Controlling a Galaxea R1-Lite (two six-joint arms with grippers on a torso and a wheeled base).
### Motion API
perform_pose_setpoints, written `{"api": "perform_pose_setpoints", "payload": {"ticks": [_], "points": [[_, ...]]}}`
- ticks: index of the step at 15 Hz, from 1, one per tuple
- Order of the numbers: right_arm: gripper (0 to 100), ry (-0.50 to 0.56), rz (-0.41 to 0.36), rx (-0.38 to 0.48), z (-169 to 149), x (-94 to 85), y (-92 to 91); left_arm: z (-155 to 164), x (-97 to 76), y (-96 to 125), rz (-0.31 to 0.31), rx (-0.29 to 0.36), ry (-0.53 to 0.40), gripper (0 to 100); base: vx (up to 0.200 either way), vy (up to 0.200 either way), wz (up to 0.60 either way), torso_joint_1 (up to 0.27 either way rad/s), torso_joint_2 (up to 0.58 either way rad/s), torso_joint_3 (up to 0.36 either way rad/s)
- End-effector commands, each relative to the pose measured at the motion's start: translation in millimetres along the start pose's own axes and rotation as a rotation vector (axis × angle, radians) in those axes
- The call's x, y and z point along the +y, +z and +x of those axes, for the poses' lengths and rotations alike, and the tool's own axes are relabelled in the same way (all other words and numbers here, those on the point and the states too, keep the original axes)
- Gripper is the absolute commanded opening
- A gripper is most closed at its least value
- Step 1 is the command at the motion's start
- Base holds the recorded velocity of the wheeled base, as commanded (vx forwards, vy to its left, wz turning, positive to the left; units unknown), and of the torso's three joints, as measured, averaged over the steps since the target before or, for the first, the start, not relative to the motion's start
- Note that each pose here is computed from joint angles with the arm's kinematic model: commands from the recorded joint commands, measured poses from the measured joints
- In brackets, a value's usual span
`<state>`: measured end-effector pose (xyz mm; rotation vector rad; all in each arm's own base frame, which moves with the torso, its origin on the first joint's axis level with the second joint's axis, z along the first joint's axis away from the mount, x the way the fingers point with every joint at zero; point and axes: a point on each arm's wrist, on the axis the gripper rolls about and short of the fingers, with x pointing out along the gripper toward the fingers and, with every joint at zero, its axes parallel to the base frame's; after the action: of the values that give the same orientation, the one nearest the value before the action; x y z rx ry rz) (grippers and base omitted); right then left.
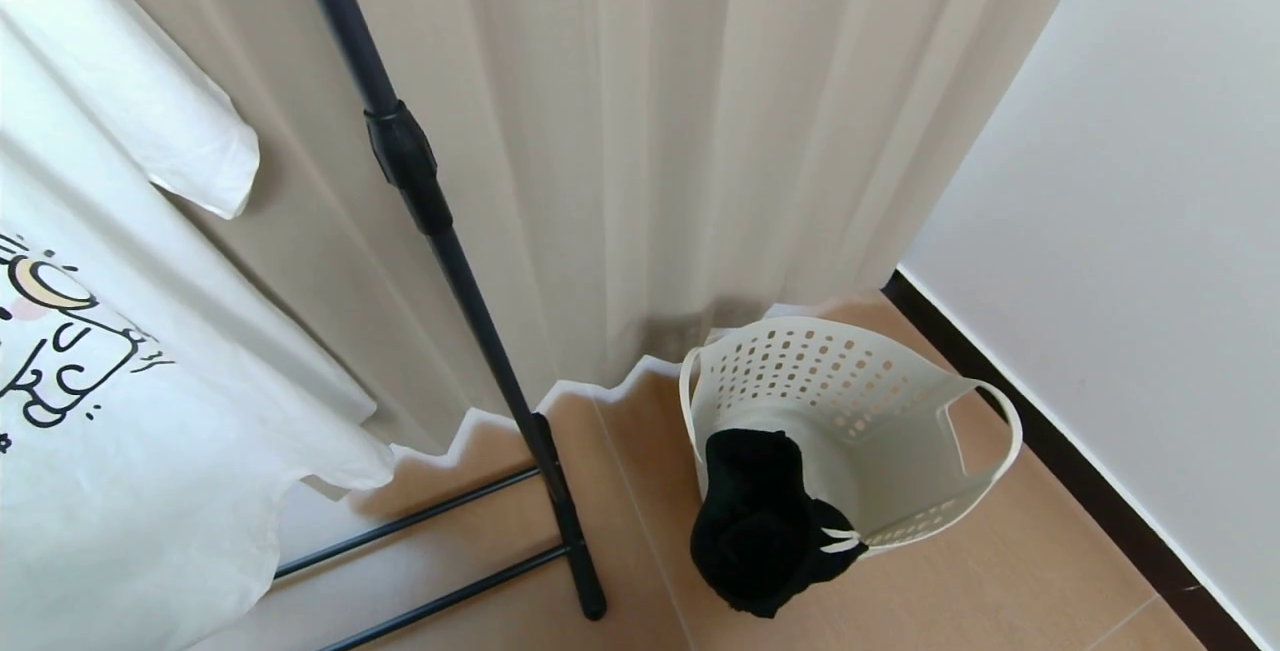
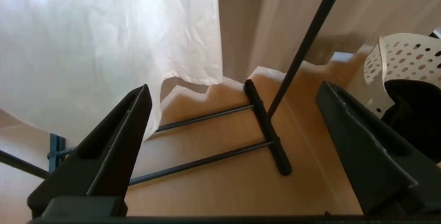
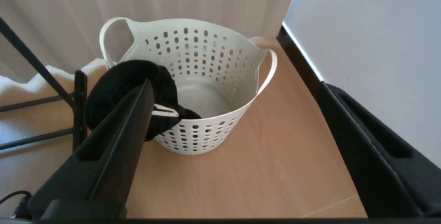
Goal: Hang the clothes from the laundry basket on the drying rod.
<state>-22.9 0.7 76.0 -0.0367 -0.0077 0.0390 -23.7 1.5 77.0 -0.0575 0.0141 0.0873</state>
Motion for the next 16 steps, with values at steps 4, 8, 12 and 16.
{"api": "perform_pose_setpoints", "payload": {"ticks": [4,8,12,16], "points": [[100,0.001,0.0,0.001,0.1,0.0,0.1,0.1,0.0,0.0,0.0,0.002,0.001,100,0.0,0.0,0.0,0.004,0.01,-0.2],[100,0.001,0.0,0.002,0.1,0.0,-0.1,0.1,0.0,0.0,0.0,0.002,0.001,100,0.0,0.0,0.0,0.004,0.0,-0.193],[100,0.001,0.0,0.002,0.1,0.0,-0.1,0.1,0.0,0.0,0.0,0.002,0.001,100,0.0,0.0,0.0,0.005,0.0,-0.198],[100,0.002,0.0,0.002,0.1,0.0,-0.1,0.0,0.0,0.4,-0.002,0.0,0.001,100,0.0,0.0,0.0,0.004,0.0,-0.193]]}}
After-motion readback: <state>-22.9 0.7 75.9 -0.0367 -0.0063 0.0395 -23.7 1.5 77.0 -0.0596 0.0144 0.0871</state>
